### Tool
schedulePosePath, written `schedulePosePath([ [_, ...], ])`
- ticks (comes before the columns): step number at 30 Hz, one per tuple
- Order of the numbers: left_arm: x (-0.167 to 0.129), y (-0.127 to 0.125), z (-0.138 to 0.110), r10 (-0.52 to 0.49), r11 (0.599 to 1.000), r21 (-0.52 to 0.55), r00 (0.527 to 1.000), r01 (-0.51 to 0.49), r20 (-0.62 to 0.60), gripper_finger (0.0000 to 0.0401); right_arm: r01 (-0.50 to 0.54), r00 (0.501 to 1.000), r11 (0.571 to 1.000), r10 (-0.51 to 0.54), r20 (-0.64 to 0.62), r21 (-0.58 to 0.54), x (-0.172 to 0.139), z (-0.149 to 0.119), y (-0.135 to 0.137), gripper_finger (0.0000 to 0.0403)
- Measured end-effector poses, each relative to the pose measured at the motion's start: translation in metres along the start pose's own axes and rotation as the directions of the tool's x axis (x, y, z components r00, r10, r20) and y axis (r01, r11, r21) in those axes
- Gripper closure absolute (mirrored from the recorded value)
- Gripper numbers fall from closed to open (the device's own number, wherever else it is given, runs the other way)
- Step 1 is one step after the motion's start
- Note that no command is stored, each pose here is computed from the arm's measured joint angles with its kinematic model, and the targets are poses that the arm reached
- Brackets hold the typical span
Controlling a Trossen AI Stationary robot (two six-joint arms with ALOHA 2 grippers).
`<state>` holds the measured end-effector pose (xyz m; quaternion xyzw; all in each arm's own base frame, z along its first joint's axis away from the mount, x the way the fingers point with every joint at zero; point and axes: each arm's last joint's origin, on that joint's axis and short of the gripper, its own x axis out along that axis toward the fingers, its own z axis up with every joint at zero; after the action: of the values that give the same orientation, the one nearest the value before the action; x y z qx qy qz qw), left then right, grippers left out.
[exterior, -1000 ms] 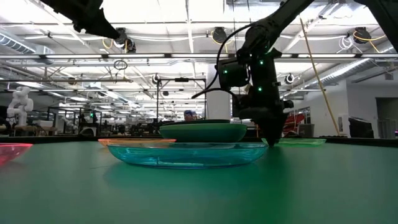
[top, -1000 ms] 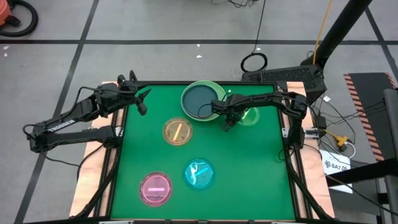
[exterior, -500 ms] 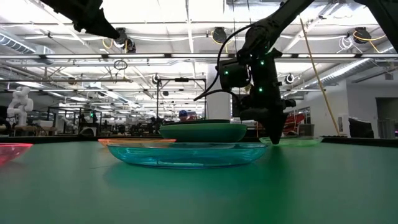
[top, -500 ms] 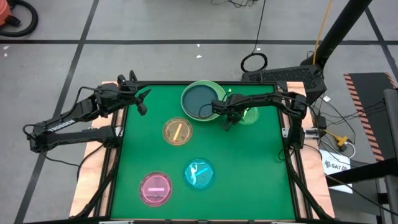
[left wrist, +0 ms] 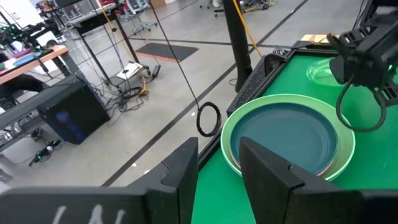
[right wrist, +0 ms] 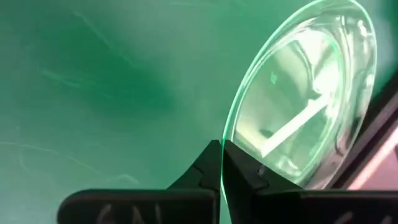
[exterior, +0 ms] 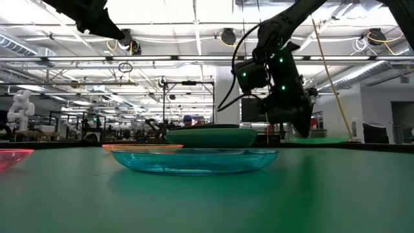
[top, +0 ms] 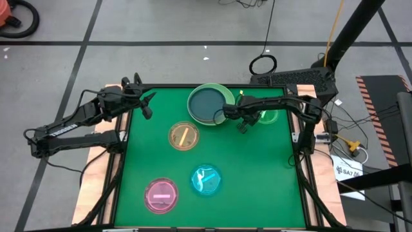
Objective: Stack plastic plates
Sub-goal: Stack the green transparent plate on top of the dark blue plate
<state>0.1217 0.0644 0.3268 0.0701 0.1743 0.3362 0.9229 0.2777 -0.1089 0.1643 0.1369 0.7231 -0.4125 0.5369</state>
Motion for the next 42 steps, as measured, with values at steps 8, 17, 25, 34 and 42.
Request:
schedulePosePath([
  [8,0.0,0.0,0.0,0.0,1.0,-0.005,1.0,0.0,0.002,0.0278,0.011,0.987,1.0,-0.015,0.16,0.028,-0.033,-0.014,-0.021,0.0402],
  [17,0.0,0.0,0.001,0.001,1.0,-0.012,1.0,-0.001,0.009,0.0278,-0.105,0.861,0.994,0.102,0.498,-0.021,-0.077,-0.019,-0.027,0.0402],
  [25,0.0,0.0,0.002,0.003,1.0,-0.019,1.0,-0.003,0.019,0.0278,-0.189,0.628,0.947,0.319,0.71,-0.258,-0.107,-0.006,-0.009,0.0403],
  [34,0.0,0.001,0.003,0.005,1.0,-0.018,1.0,-0.005,0.031,0.0278,-0.219,0.386,0.878,0.479,0.789,-0.426,-0.132,0.002,0.002,0.0403],
  [42,0.0,0.001,0.007,0.012,1.0,-0.022,0.998,-0.01,0.068,0.0278,-0.245,0.266,0.835,0.547,0.794,-0.493,-0.139,0.009,0.008,0.0403],
])
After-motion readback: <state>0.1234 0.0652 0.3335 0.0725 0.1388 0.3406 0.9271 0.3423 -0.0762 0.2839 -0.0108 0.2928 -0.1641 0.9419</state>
